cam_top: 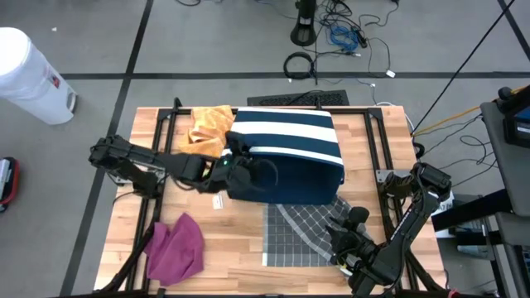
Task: Fold towel
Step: Fold the gray patterned towel
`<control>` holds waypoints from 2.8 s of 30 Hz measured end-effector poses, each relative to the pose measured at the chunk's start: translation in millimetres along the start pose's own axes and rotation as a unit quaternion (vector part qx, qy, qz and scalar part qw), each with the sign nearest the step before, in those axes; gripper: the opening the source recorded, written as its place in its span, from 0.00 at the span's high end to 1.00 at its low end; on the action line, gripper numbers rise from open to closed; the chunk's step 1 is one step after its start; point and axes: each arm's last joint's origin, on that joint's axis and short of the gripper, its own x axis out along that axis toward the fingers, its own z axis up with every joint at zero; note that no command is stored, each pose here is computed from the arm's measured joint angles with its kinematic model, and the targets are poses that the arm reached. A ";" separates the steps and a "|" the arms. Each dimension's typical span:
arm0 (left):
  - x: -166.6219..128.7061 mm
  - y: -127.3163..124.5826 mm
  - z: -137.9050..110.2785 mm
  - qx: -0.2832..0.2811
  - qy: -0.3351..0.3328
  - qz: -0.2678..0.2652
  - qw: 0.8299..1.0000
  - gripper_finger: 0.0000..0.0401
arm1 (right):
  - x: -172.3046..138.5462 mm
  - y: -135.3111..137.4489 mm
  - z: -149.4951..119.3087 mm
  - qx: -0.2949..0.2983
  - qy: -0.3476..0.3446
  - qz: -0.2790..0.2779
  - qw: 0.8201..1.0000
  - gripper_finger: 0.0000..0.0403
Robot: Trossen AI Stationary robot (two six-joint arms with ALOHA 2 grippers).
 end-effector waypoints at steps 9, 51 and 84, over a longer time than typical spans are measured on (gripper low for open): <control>30.5 19.0 -13.7 -0.007 0.023 -0.021 0.999 0.58 | 0.0 -0.2 0.4 -0.009 -0.008 -0.002 1.000 0.68; 22.8 128.0 -11.0 -0.127 0.023 -0.019 0.991 0.99 | 18.5 28.0 36.6 -0.346 -0.118 0.014 0.931 0.68; 17.5 120.2 -9.5 -0.147 0.014 -0.065 0.987 0.99 | 75.3 -5.8 52.7 -0.301 0.040 0.005 0.953 0.68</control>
